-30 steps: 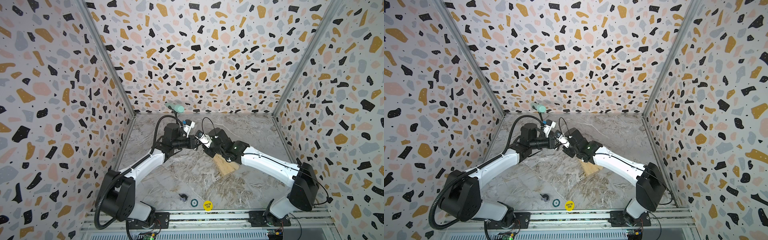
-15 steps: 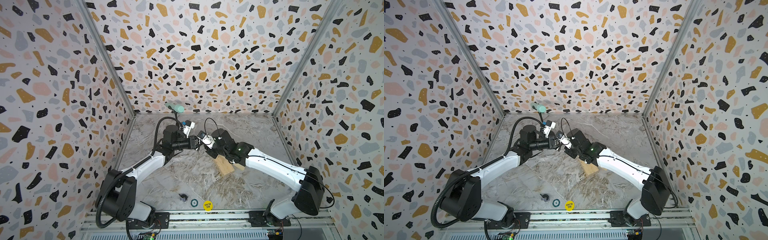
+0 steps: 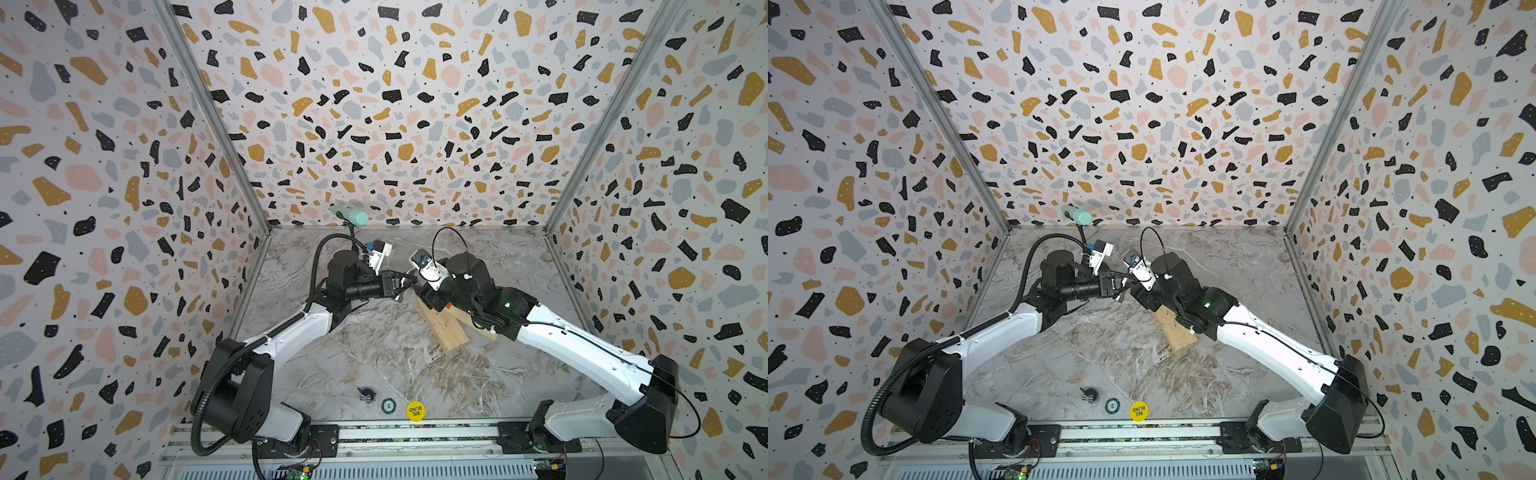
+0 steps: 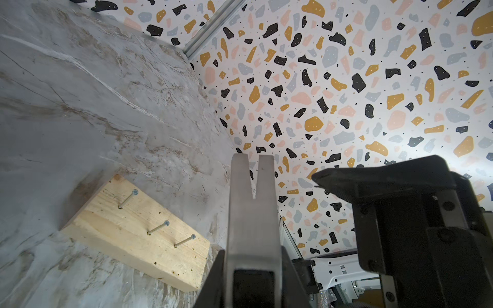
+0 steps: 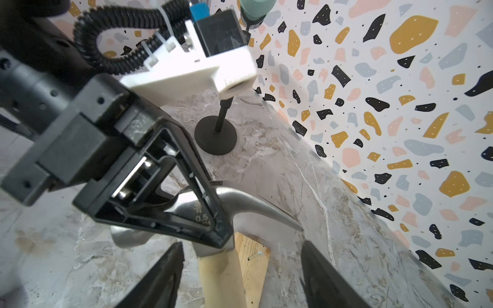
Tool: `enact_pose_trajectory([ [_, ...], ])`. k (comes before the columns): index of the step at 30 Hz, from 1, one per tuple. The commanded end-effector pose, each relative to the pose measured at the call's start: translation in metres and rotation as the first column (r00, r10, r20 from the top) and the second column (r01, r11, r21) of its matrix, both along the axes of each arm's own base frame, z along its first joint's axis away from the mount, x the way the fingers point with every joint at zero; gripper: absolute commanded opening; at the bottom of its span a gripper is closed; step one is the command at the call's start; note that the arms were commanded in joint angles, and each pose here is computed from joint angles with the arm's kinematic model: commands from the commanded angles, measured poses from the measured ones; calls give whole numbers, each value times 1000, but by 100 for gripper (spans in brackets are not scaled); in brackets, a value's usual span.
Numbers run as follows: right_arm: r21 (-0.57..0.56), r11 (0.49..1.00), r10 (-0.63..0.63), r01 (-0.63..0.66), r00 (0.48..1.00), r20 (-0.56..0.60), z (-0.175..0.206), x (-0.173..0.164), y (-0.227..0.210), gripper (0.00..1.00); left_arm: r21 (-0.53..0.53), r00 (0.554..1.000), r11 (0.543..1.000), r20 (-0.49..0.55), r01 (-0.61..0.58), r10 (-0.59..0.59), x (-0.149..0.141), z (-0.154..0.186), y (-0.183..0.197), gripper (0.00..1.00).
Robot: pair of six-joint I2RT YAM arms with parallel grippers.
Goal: Use a claw hammer to pull out a nail
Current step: Pick up the hammer at the center of the board.
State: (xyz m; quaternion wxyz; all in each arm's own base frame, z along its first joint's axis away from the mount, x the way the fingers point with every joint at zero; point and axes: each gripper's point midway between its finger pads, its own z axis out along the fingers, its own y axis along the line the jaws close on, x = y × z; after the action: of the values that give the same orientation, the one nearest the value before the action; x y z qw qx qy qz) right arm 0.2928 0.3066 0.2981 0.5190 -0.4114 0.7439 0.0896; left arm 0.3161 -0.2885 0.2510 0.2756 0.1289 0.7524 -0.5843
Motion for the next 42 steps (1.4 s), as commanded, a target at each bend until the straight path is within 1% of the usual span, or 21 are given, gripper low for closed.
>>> enact_pose_trajectory([
  [1, 34, 999, -29, 28, 1000, 5, 9, -6, -9, 73, -104, 987, 994, 163, 28, -11, -6, 56, -1, 0],
  [5, 81, 994, -78, 78, 997, 0, 14, -7, -19, 75, -136, 985, 991, 172, 12, 12, -3, 62, 0, 0],
  [6, 91, 992, -88, 88, 996, -7, 15, -7, -20, 75, -151, 989, 989, 146, 1, 21, -2, 63, 0, 0],
  [8, 112, 990, -85, 87, 996, -22, 17, -10, -21, 75, -173, 990, 985, 137, -13, 37, 0, 66, 1, 0],
  [10, 157, 984, -77, 79, 997, -17, 26, -15, -24, 75, -190, 990, 981, 132, -32, 58, 4, 70, 2, 0],
  [12, 227, 969, -95, 94, 995, -9, 38, -16, -32, 77, -205, 989, 977, 128, -52, 80, 7, 74, 3, 0],
  [15, 349, 930, -114, 119, 993, -35, 54, -12, -46, 78, -229, 987, 970, 116, -83, 112, 11, 78, 6, 0],
  [18, 453, 886, -82, 104, 994, -69, 63, -12, -50, 78, -261, 985, 959, 103, -107, 138, 14, 82, 9, 0],
  [22, 544, 830, -60, 121, 990, -129, 65, -8, -53, 80, -294, 981, 946, 92, -138, 172, 19, 86, 13, 0],
  [26, 599, 793, -29, 107, 990, -138, 64, -9, -51, 80, -328, 975, 930, 86, -164, 203, 22, 91, 19, 0],
  [29, 648, 755, -5, 100, 989, -147, 64, -11, -51, 81, -346, 971, 920, 82, -184, 225, 25, 93, 23, 0],
  [31, 686, 722, 21, 95, 987, -159, 64, -12, -50, 83, -363, 968, 910, 74, -199, 241, 27, 94, 27, 0],
  [33, 707, 701, 37, 93, 985, -166, 63, -13, -50, 85, -385, 964, 898, 66, -213, 257, 28, 95, 31, 0],
  [36, 731, 671, 36, 125, 979, -201, 57, -9, -52, 88, -406, 961, 885, 55, -226, 270, 30, 96, 35, 0],
  [38, 740, 658, 53, 140, 972, -231, 51, -6, -53, 88, -419, 959, 877, 48, -235, 280, 32, 98, 38, 0],
  [41, 766, 626, 103, 147, 958, -268, 43, -3, -53, 88, -439, 954, 863, 42, -249, 297, 34, 100, 42, 0],
  [42, 780, 609, 129, 145, 952, -277, 40, -3, -53, 88, -447, 952, 858, 40, -254, 303, 34, 101, 44, 0],
])
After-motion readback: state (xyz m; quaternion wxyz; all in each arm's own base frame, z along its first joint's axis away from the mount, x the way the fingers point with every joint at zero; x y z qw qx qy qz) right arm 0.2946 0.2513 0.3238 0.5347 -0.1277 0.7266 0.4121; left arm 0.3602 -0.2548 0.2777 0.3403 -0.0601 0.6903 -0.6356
